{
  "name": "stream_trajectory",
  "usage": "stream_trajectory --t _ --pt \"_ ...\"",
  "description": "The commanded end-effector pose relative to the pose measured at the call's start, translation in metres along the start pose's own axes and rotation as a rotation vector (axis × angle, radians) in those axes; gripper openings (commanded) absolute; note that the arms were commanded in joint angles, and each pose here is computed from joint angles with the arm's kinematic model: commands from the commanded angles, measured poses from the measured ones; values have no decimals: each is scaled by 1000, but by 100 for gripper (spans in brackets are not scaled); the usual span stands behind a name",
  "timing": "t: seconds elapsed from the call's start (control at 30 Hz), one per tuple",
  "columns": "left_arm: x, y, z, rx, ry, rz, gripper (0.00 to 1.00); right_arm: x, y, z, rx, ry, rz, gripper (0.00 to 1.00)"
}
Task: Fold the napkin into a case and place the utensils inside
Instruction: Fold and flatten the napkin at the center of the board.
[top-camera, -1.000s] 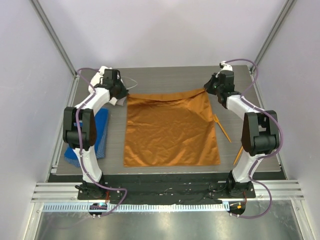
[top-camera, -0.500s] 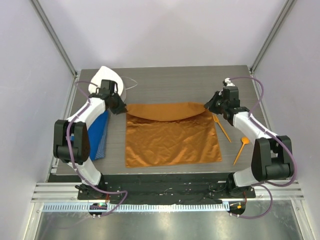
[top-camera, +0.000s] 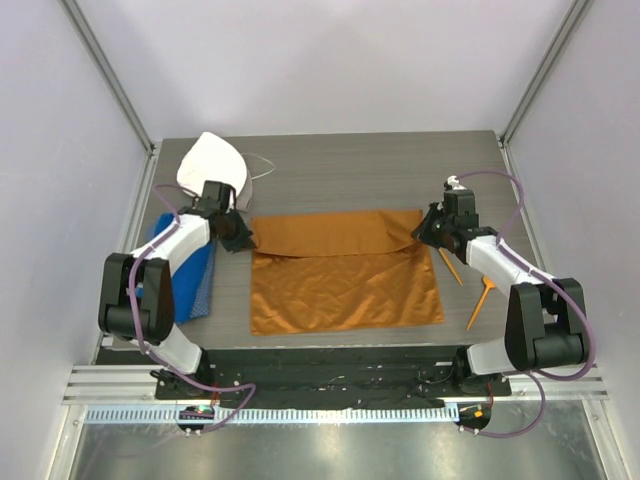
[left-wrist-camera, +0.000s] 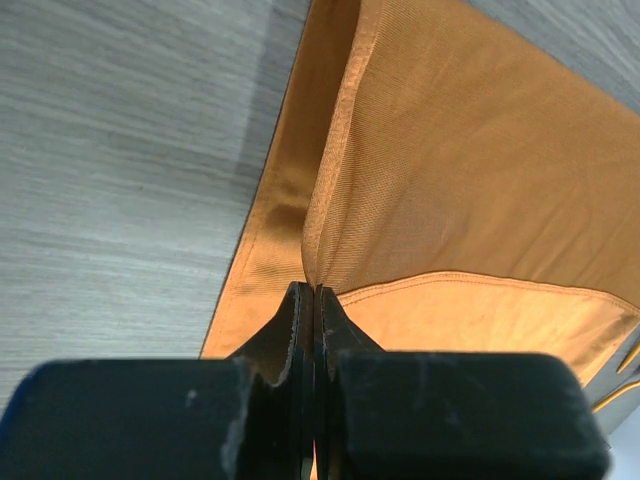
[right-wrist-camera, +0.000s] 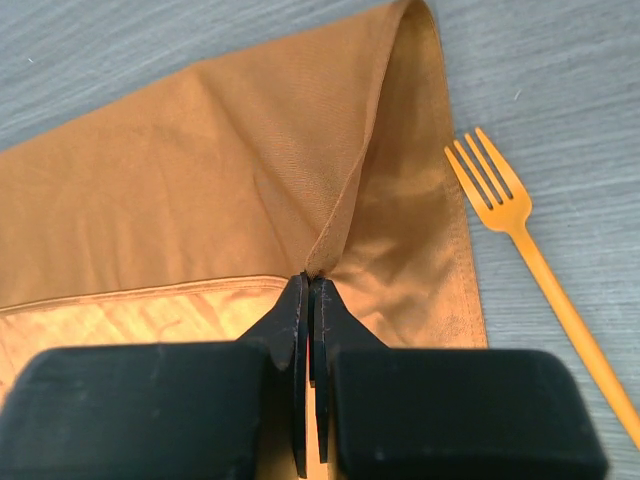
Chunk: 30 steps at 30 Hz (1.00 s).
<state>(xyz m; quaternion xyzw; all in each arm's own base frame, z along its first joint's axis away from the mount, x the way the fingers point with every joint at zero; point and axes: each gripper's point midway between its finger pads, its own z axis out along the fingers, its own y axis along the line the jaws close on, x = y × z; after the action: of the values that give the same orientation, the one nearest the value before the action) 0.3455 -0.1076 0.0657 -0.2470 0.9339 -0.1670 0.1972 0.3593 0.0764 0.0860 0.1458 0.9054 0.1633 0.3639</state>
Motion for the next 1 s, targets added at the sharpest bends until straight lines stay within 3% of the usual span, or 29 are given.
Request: stream_trajectory --t 0.0,0.43,0.57,0.7,0.97 --pt "0 -2 -16 27 -40 22 0 -10 5 -16 -22 -61 -10 1" --pt "38 9 -39 67 6 16 0 23 -21 -46 82 -49 92 1" --pt "51 11 -19 101 22 -55 0 52 -25 -38 51 6 135 1" --pt "63 22 8 25 78 -78 0 59 -34 -24 77 8 150 1" --pt "51 43 36 -120 37 -124 0 64 -51 9 137 45 127 1"
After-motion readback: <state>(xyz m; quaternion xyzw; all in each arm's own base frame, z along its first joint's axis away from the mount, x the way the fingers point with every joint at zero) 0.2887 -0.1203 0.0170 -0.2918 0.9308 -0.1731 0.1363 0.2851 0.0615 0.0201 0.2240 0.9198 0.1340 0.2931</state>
